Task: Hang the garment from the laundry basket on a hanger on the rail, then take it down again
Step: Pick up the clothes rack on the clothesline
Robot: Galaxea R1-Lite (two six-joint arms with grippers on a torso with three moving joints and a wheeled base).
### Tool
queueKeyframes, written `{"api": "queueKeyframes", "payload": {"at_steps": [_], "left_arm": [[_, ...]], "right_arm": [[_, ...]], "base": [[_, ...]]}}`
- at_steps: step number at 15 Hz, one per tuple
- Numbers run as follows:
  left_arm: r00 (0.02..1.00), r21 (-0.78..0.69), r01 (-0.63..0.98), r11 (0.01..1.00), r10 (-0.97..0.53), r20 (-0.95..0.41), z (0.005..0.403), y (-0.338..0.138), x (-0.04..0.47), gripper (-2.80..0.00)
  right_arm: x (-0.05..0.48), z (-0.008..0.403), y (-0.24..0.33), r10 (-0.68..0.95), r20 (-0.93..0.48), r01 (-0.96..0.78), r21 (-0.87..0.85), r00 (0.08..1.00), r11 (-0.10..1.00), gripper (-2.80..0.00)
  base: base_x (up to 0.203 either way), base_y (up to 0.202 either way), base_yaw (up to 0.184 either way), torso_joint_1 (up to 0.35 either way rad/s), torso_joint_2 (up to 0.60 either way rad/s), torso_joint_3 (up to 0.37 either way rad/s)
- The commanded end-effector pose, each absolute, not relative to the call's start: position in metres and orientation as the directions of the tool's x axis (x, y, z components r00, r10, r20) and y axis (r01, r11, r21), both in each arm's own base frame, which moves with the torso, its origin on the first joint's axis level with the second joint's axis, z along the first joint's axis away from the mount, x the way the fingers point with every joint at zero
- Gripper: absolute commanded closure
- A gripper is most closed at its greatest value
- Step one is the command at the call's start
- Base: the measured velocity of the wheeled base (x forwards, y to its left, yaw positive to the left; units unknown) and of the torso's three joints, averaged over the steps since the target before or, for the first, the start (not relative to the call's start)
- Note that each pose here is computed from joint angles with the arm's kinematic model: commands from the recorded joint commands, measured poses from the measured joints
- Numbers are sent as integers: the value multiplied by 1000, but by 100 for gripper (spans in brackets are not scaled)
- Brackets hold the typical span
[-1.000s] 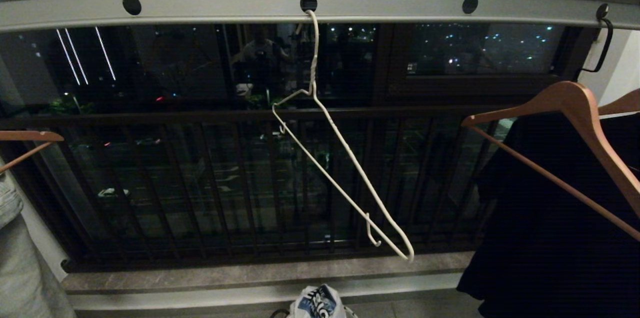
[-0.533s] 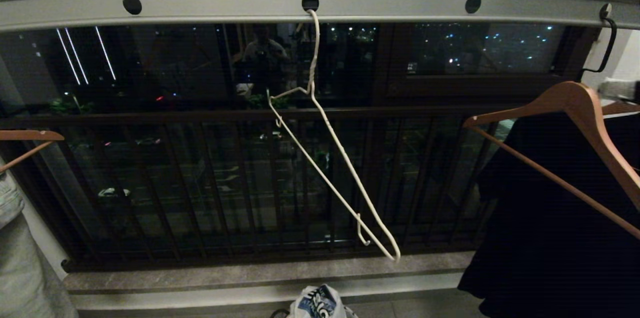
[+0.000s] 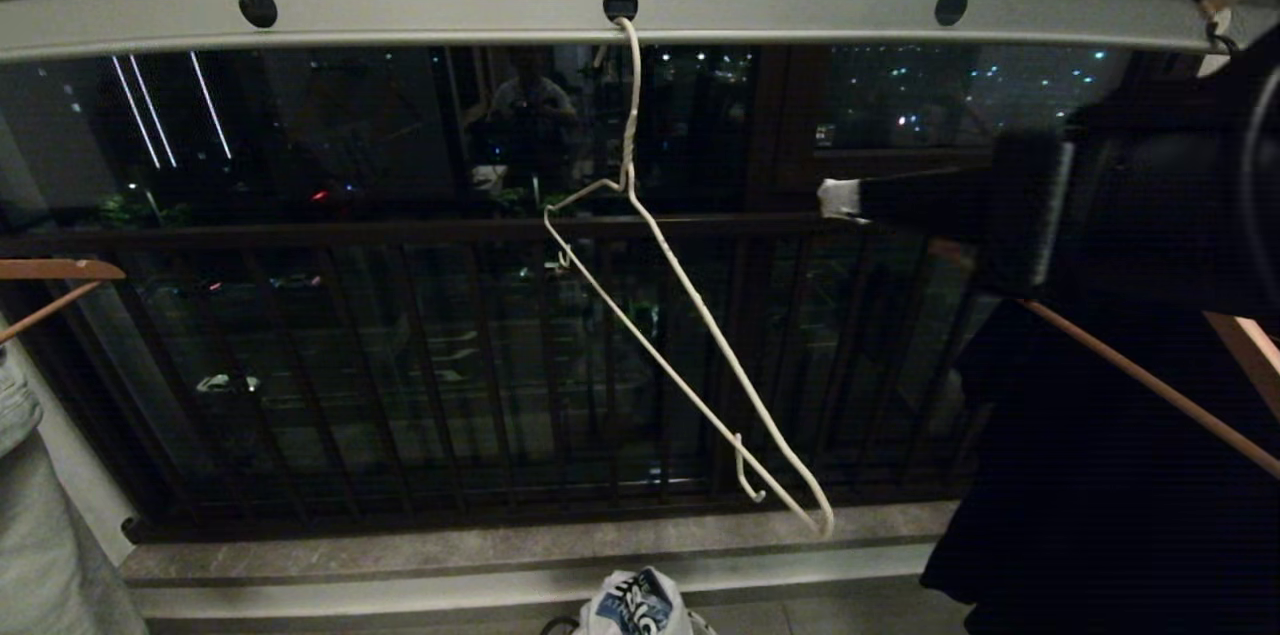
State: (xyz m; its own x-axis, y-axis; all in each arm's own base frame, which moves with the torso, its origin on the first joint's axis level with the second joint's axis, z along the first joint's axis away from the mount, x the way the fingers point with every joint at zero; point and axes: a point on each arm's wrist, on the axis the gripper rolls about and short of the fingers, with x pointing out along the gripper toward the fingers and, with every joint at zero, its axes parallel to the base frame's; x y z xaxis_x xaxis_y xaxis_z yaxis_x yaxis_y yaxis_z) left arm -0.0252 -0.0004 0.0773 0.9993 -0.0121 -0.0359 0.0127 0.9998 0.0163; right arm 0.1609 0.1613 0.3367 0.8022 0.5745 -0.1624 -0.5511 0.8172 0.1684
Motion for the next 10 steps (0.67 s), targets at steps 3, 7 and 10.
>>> {"api": "queueKeyframes", "payload": {"at_steps": [3,7,10], "left_arm": [[999,16,12,1000,-11,-37,77,0,-25,0],[999,16,13,1000,-12,-37,77,0,-25,0],[999,16,11,1000,-11,-37,77,0,-25,0]], "right_arm": [[184,330,210,602,-201,-581,155,773,799,-280],[189,325,230,606,-231,-593,131,761,795,-280],[199,312,242,573,-263,-581,55,776,812,-280]], "base": [[0,0,0,0,0,0],[0,0,0,0,0,0],[0,0,0,0,0,0]]}}
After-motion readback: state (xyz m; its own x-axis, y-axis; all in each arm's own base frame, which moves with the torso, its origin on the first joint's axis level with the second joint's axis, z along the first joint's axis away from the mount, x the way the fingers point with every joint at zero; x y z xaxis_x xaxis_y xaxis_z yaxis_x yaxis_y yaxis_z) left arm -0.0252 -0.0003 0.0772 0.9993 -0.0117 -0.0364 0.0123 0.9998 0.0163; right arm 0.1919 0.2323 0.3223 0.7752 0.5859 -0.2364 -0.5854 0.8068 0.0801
